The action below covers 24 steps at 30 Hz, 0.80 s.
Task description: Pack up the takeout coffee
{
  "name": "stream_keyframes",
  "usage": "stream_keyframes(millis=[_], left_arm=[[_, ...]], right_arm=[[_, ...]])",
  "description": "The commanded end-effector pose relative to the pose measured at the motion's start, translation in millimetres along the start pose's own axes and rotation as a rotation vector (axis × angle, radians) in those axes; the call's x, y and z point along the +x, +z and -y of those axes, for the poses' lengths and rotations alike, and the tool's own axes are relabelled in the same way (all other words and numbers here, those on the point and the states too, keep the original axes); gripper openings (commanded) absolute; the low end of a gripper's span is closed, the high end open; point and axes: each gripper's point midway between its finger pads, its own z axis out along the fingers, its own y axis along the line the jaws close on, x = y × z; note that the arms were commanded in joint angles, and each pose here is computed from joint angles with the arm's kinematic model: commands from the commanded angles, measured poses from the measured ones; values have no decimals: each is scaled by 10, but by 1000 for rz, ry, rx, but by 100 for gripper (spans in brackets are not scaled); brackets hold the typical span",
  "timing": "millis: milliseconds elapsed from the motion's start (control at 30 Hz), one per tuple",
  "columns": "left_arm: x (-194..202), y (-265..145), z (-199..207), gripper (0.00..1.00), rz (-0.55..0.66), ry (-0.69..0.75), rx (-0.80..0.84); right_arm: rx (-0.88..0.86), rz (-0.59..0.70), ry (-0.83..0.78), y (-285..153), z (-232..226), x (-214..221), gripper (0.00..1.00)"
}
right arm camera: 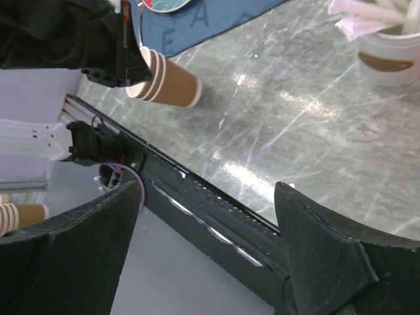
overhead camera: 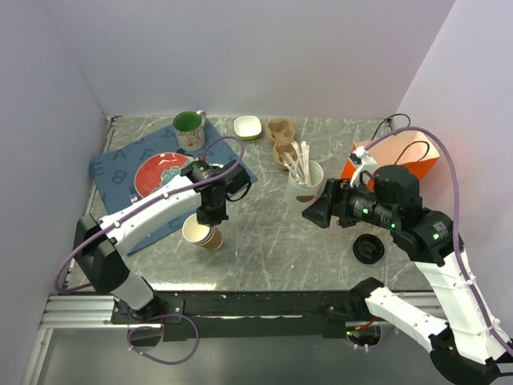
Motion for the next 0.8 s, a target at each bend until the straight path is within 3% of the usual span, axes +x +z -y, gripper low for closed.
stream_keyframes(millis=[0, 267, 767], left_arm=[[52, -65, 35, 1, -17, 22, 9], [113, -222, 58, 1, -9, 15, 115], [287, -442, -212, 1, 23, -37, 213]], right_arm=[[-47, -25, 161, 278, -38, 53, 86], [-92, -233, 355, 1125, -96, 165, 70], [-194, -496, 421, 2310, -848, 467, 60]])
